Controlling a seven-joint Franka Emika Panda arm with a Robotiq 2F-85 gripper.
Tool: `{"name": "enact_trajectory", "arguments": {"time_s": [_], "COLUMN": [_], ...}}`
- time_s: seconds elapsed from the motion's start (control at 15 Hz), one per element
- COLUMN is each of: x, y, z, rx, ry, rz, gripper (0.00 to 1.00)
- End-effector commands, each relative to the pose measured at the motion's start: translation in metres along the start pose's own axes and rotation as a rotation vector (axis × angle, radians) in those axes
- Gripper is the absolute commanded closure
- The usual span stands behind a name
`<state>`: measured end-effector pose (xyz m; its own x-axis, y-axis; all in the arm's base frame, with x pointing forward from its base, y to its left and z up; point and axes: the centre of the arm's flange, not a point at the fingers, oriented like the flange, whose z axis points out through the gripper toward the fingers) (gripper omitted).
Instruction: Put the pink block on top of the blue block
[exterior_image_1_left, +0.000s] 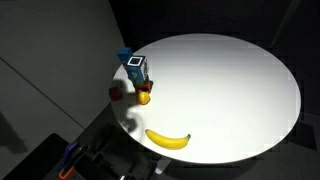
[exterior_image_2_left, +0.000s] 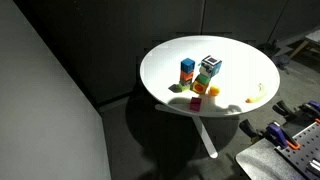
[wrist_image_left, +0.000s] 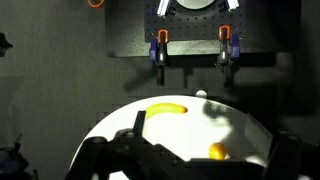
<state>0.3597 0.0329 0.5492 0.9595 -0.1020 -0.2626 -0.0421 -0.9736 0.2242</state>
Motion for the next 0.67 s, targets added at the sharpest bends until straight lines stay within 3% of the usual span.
{"name": "enact_trajectory", "arguments": {"time_s": [0.0, 0.6], "x": [0.000, 0.000], "y": [0.000, -0.004], "z": [0.000, 0.010], "rx": [0.000, -0.002], "ry": [0.001, 0.001], "rz": [0.000, -0.010], "gripper": [0.00, 0.00]}}
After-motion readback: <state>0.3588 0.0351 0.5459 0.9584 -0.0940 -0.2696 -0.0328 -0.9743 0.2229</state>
